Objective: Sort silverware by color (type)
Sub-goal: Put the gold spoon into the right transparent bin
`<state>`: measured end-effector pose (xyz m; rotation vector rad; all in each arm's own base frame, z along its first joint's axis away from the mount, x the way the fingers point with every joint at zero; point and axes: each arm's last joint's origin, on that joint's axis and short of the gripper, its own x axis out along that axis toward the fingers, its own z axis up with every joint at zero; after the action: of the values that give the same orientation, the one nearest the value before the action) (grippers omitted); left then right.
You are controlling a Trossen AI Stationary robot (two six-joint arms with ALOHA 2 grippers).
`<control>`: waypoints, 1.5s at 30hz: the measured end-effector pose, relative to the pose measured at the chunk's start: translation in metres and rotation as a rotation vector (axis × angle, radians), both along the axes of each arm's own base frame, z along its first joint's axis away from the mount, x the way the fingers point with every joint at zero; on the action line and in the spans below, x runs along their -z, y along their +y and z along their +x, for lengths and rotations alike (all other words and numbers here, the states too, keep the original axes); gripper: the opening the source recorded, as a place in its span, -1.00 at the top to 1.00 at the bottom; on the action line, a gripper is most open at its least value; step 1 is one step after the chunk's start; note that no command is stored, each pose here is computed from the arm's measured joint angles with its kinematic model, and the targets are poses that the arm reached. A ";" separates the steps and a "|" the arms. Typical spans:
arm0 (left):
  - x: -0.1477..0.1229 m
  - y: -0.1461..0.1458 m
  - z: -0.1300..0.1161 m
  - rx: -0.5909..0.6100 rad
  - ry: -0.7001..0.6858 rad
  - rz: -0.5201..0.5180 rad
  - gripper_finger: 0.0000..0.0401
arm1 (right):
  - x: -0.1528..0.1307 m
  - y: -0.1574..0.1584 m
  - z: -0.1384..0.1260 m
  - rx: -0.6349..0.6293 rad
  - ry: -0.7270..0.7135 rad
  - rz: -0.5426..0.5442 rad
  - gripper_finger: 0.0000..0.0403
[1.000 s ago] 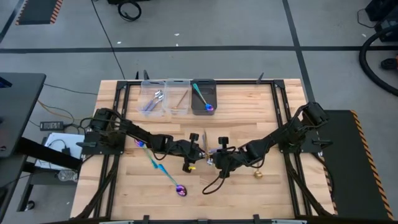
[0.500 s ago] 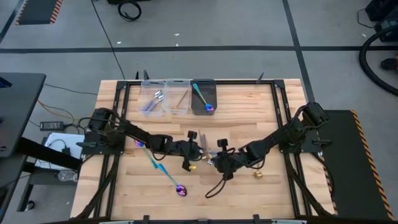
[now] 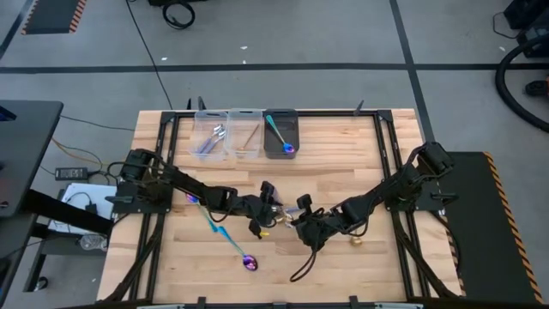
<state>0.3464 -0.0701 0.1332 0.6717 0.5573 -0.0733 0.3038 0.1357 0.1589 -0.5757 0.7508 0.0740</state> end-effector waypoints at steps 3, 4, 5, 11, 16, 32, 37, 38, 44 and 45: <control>-0.001 0.003 0.001 0.001 -0.004 0.016 0.15 | -0.002 0.001 0.002 0.008 -0.030 0.000 0.96; 0.000 0.003 0.001 0.003 0.002 0.025 0.16 | -0.003 0.001 0.003 0.008 -0.042 0.003 0.96; 0.000 0.004 0.000 0.008 0.011 0.039 0.18 | -0.003 0.001 0.003 0.009 -0.051 0.006 0.96; 0.002 0.005 -0.001 -0.015 0.031 0.084 0.41 | -0.005 0.004 0.003 0.011 -0.074 -0.019 0.96; 0.002 0.007 -0.001 -0.034 0.032 0.097 0.68 | -0.006 0.004 0.004 0.009 -0.084 -0.014 0.96; 0.003 0.006 -0.002 -0.052 0.056 0.213 0.89 | -0.008 0.007 0.003 0.113 -0.123 0.133 0.15; 0.003 0.001 -0.005 -0.083 0.071 0.288 0.89 | -0.003 0.007 -0.005 0.197 -0.084 0.106 -0.08; 0.003 0.000 -0.006 -0.090 0.071 0.306 0.89 | -0.002 0.006 -0.005 0.211 -0.080 0.106 -0.11; -0.008 -0.001 -0.015 -0.114 0.085 0.385 0.89 | -0.002 0.005 -0.006 0.247 -0.081 0.121 -0.19; -0.012 0.001 -0.018 -0.118 0.082 0.387 0.89 | -0.002 0.005 -0.006 0.251 -0.084 0.115 -0.19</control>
<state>0.3285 -0.0694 0.1450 1.0136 0.6974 0.1216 0.2975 0.1406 0.1605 -0.3693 0.7268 -0.1375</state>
